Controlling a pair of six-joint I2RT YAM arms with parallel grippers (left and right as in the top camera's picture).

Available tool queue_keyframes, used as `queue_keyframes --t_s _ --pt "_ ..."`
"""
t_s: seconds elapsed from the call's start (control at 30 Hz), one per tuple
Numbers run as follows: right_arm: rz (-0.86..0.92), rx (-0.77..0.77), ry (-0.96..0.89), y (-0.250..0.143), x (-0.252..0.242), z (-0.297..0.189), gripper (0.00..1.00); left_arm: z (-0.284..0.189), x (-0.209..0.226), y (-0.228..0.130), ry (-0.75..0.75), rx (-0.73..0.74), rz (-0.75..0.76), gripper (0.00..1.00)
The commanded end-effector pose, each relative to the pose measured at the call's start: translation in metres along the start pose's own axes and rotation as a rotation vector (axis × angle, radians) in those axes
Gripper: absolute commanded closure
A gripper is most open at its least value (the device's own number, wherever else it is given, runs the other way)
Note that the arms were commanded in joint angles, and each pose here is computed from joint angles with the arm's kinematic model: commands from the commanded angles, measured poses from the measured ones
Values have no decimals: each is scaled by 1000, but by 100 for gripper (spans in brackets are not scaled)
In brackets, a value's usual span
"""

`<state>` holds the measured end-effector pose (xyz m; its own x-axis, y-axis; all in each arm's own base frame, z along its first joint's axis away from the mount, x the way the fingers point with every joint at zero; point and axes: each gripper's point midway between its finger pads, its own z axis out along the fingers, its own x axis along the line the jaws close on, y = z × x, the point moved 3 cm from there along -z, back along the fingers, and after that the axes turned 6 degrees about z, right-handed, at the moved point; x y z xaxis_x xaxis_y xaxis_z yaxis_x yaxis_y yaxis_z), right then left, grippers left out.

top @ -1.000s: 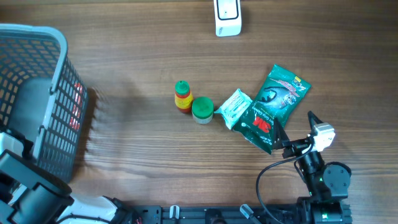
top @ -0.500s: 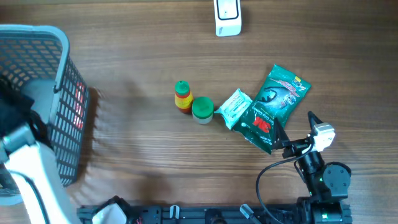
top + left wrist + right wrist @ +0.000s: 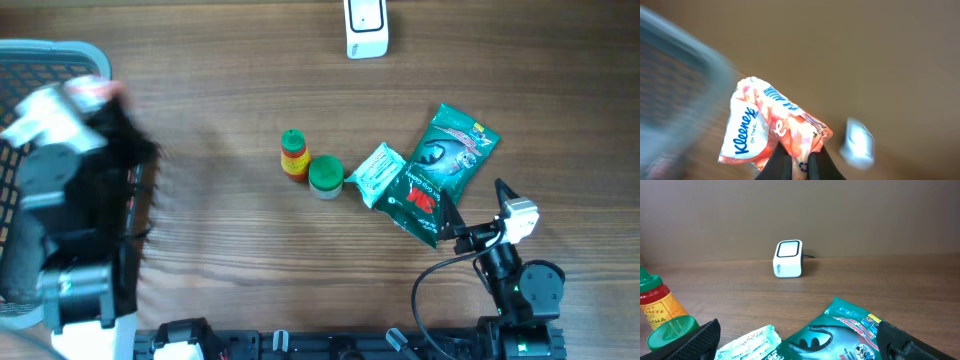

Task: Scan the item barcode
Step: 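Carry the Kleenex pack out and set it beside the wipes pack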

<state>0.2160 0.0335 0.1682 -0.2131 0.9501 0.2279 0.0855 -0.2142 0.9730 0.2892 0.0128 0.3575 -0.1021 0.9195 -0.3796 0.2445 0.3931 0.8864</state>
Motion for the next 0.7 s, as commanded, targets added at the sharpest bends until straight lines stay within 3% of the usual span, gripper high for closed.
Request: queue_keyframes --t_s 0.0,0.2,0.37,0.5,0.67 --pt "-14 -6 0 1 0 0 0 9 -55 -52 -262 249 73 96" --pt "-14 -6 0 1 0 0 0 23 -93 -171 -318 728 166 96" --pt "-14 -6 0 1 0 0 0 18 -100 -243 -173 983 162 96" --pt "-14 -6 0 1 0 0 0 15 -124 -289 -68 1022 152 96" --pt "-14 -6 0 1 0 0 0 35 -161 -342 -85 899 287 96"
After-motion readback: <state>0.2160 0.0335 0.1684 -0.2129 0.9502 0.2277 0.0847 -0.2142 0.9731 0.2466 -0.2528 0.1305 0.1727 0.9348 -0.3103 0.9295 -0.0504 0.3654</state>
